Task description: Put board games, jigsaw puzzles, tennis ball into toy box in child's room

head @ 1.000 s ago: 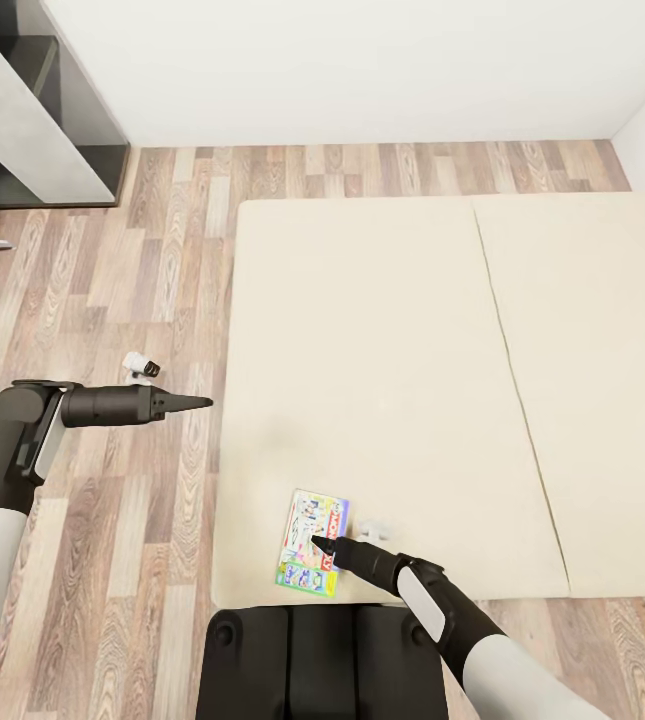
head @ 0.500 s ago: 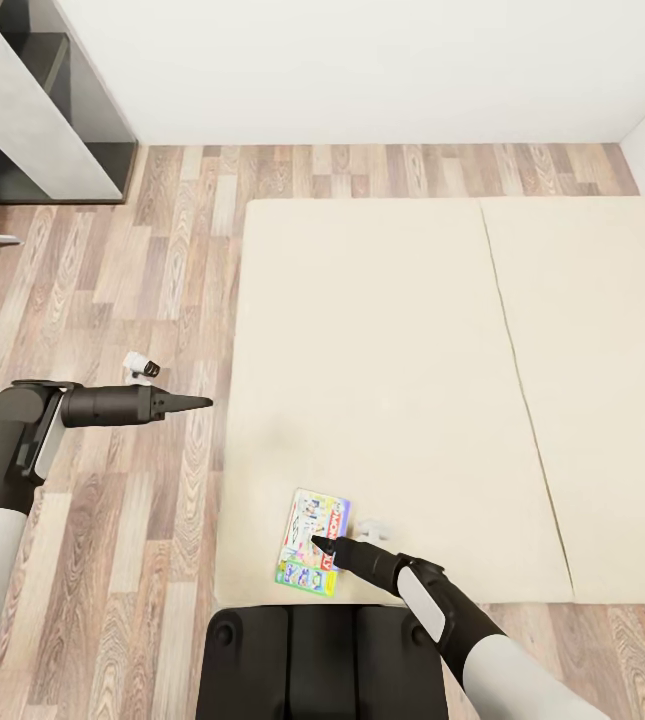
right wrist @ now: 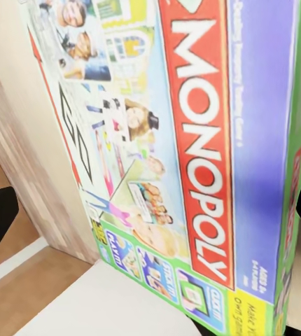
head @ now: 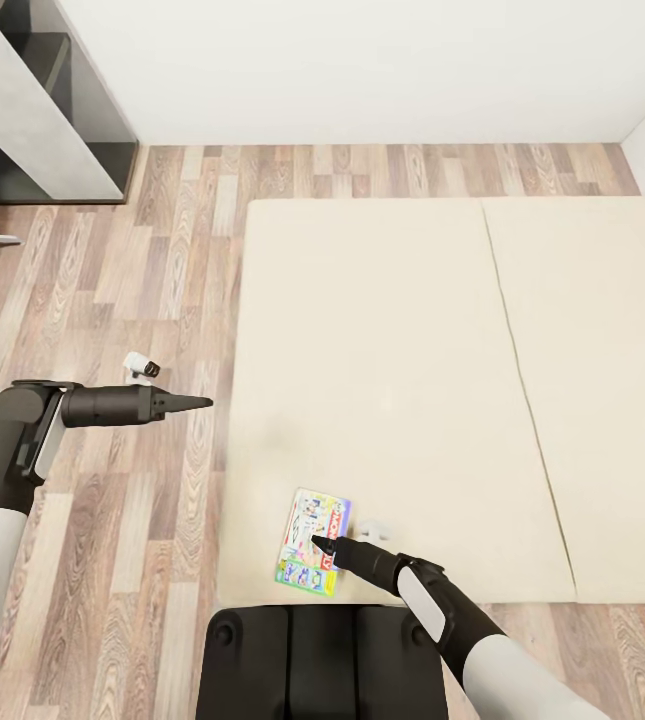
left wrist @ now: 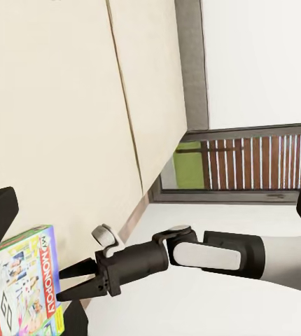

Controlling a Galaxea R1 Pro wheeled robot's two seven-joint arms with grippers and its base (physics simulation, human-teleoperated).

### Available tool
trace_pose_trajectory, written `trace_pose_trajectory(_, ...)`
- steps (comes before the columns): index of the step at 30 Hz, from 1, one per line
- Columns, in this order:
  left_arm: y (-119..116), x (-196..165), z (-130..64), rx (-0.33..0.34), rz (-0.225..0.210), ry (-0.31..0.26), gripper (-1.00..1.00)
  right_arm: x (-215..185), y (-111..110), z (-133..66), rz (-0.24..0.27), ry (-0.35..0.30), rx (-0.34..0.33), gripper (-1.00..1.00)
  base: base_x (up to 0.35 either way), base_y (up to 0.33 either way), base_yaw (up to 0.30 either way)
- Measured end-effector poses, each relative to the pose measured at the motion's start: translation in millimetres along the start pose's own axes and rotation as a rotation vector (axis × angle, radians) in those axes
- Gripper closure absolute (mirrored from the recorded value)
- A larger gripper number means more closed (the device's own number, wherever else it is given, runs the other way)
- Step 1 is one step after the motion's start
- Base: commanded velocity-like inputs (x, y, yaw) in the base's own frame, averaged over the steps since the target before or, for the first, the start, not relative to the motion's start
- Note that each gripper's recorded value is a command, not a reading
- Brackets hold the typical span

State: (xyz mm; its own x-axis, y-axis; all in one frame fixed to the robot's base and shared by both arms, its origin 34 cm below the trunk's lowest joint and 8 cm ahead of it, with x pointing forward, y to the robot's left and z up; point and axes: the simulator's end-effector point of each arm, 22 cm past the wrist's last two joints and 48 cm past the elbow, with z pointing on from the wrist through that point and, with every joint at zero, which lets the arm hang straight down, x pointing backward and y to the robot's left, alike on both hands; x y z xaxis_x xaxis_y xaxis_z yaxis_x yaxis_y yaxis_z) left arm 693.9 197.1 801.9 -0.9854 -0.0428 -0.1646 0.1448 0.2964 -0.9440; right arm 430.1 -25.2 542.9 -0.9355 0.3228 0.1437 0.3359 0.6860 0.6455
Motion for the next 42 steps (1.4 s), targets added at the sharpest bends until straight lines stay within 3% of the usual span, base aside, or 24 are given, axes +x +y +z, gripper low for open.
trace_pose_trajectory(42, -0.4, -0.3, -0.2, 0.002, 0.000, -0.001, -1.00, -0.2, 0.3, 0.1, -0.001, -0.001, 0.000, -1.00, 0.000, 0.029, 0.006)
